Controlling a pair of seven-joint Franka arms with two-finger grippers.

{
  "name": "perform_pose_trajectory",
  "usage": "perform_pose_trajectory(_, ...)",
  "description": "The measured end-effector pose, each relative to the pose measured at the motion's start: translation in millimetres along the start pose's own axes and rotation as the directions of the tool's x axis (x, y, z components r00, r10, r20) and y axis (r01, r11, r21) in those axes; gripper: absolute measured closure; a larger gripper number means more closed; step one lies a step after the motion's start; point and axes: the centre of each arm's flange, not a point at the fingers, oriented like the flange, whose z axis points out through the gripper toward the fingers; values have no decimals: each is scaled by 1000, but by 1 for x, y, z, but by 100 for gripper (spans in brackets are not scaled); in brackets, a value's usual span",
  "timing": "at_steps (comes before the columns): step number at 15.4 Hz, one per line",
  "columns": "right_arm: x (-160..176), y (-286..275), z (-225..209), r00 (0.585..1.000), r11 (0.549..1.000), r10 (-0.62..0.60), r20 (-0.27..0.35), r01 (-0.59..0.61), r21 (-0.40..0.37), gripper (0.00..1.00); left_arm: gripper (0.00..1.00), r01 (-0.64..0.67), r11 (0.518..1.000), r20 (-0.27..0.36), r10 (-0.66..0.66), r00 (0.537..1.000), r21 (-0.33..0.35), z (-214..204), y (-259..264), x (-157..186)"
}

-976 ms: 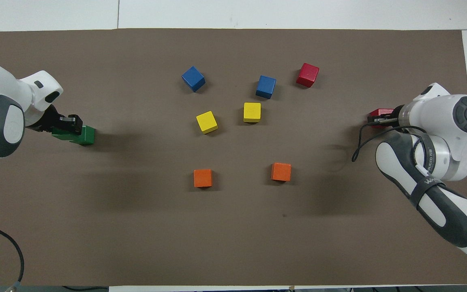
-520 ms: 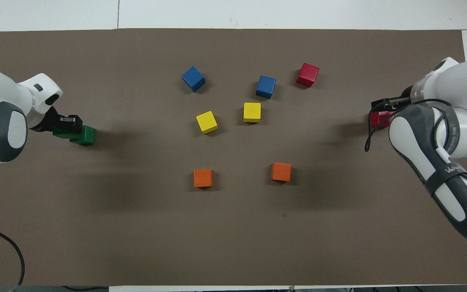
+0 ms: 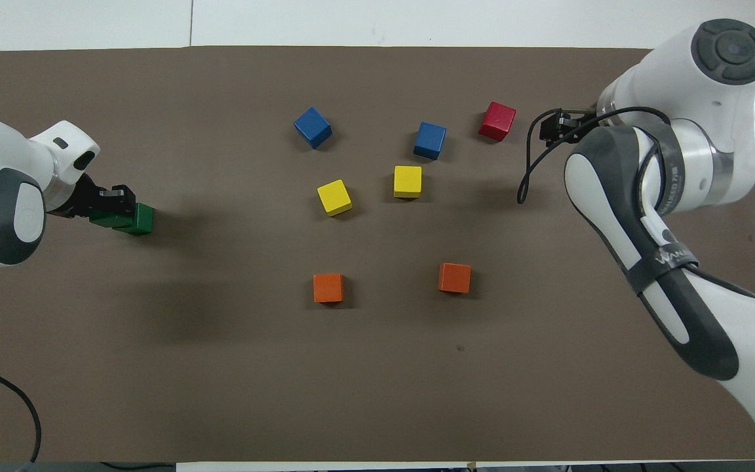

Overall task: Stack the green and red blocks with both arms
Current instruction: 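Grasp the farther red block with the right gripper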

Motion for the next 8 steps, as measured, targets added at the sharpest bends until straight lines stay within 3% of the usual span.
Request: perform_pose_trajectory(8, 51, -79, 41, 995, 995, 100, -25, -99, 18, 0, 45, -23, 1000, -3, 23, 1000, -5, 3, 5, -1)
